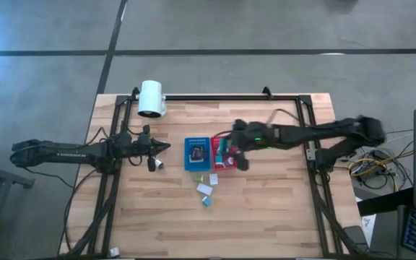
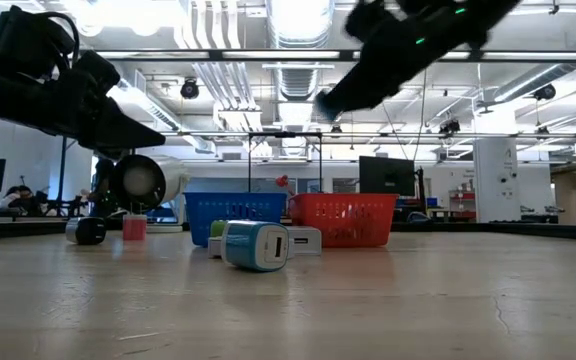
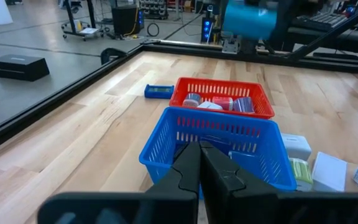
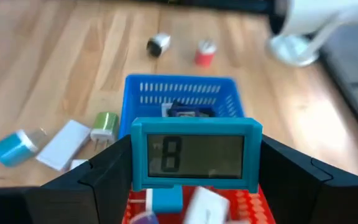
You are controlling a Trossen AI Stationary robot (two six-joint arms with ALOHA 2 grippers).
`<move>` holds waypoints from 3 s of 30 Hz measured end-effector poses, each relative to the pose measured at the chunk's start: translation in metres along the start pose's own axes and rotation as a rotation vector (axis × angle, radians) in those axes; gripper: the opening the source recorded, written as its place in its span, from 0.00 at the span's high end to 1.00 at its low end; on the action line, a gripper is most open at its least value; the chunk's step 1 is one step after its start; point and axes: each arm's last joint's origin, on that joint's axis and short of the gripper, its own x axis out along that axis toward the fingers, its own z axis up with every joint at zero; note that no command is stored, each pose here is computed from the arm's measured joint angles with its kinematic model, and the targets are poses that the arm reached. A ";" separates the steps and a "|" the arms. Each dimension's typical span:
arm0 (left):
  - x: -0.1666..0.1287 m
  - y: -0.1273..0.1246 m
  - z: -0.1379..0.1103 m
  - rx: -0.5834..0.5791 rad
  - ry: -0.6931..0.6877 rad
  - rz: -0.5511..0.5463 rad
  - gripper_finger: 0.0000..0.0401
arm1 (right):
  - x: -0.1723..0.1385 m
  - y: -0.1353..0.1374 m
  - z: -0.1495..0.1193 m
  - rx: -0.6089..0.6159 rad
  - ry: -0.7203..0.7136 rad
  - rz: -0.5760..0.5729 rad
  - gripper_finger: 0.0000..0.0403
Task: Pick & Place Office items
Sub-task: Put the light blue digital timer into the blue bin, then put the pink charger adapter into the red bin
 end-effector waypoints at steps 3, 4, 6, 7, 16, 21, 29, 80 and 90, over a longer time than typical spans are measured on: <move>0.000 0.000 -0.001 0.007 0.008 0.001 0.97 | 0.037 -0.001 0.005 -0.017 0.064 0.032 0.32; 0.000 0.000 -0.001 0.008 0.012 0.000 0.97 | 0.048 -0.001 0.007 -0.024 0.078 0.035 0.32; 0.000 0.000 -0.001 0.008 0.015 0.000 0.97 | 0.068 -0.001 0.010 -0.035 0.097 0.038 0.32; 0.000 0.000 -0.002 0.008 0.016 0.000 0.97 | 0.077 -0.001 0.011 -0.036 0.106 0.039 0.32; 0.000 0.000 -0.005 0.009 0.050 0.002 0.97 | 0.126 -0.003 0.014 -0.059 0.223 0.047 0.32; 0.000 0.000 -0.006 0.010 0.064 0.003 0.97 | 0.128 -0.003 0.014 -0.059 0.230 0.045 0.32; 0.000 0.000 -0.007 0.010 0.071 0.003 0.97 | 0.117 -0.003 0.019 -0.012 0.228 0.028 0.10; -0.002 0.005 -0.003 -0.158 0.356 0.211 0.50 | -0.119 0.002 -0.099 -0.020 -0.694 -0.015 0.98; 0.006 0.006 -0.016 -0.093 0.518 0.271 0.14 | -0.114 0.002 -0.102 -0.011 -0.632 -0.006 0.98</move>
